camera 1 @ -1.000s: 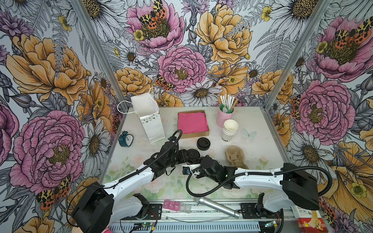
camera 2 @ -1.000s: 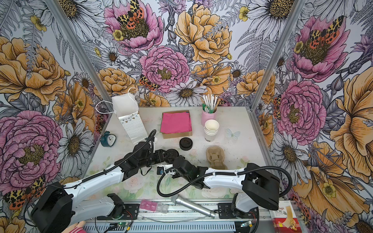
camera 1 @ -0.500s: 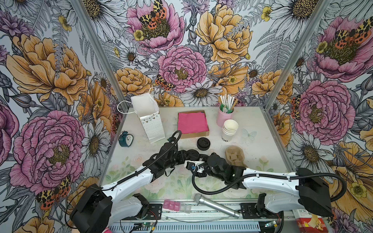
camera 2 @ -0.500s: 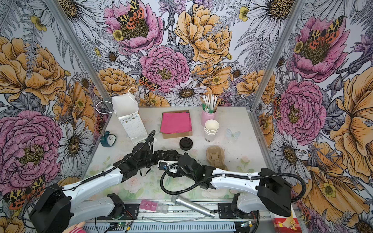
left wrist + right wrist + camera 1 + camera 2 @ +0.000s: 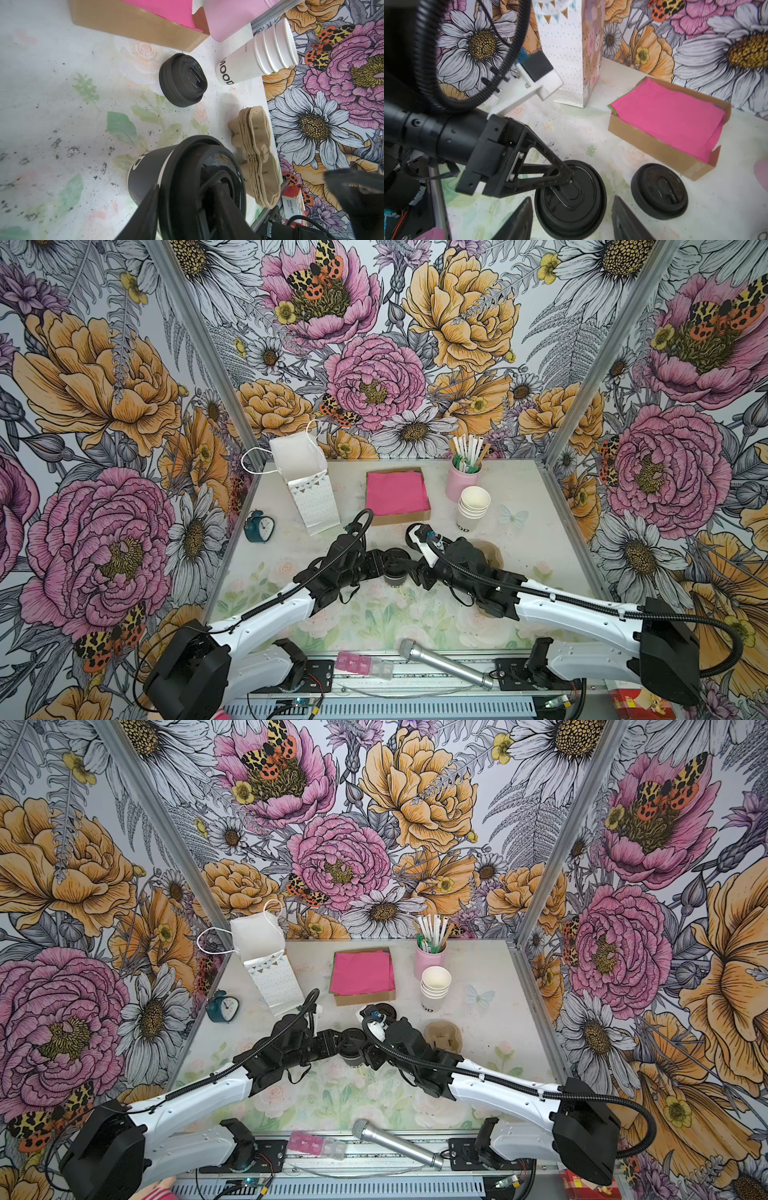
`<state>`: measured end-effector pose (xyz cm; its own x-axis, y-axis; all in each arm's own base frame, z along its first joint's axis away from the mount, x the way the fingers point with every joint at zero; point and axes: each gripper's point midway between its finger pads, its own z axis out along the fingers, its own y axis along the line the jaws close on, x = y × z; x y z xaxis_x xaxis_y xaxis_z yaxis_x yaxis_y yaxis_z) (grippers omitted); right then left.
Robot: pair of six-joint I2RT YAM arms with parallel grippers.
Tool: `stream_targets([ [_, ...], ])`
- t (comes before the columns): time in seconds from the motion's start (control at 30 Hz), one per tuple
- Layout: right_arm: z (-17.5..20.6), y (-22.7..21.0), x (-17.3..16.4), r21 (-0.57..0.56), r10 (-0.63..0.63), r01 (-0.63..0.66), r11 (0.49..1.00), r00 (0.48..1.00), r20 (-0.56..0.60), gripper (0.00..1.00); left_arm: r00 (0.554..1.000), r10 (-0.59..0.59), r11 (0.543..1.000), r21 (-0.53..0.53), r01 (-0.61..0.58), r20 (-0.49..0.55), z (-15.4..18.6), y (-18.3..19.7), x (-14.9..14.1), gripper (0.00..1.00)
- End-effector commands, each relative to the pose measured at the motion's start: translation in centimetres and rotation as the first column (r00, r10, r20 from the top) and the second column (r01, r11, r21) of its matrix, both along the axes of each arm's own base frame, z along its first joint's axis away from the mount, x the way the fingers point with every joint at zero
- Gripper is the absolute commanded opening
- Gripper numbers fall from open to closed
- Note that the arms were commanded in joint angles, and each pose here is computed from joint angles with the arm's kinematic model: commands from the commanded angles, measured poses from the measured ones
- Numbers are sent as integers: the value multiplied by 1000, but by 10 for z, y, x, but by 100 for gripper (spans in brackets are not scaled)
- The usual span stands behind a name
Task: Pack a coffee takeout order
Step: Close the lid on the coffee cup.
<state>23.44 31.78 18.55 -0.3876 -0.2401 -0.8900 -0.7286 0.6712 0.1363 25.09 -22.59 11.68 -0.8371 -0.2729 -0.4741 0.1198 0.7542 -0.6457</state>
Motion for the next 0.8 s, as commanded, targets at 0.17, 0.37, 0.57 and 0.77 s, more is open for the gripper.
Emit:
stream_targets([
  [0.17, -45, -5, 4, 1, -175, 182, 983, 944, -281, 60, 972, 23, 986, 166, 16, -233, -73, 32, -49, 40],
  [0.37, -71, -12, 7, -38, -239, 242, 970, 900, -364, 57, 971, 22, 988, 156, 15, -237, -77, 31, -52, 39],
  [0.57, -94, -28, 5, -63, -295, 297, 953, 850, -436, 55, 968, 16, 987, 160, 26, -252, -83, 28, -54, 37],
  [0.77, -109, -38, 1, -90, -321, 317, 944, 822, -471, 53, 962, 15, 983, 180, 36, -274, -96, 27, -62, 36],
])
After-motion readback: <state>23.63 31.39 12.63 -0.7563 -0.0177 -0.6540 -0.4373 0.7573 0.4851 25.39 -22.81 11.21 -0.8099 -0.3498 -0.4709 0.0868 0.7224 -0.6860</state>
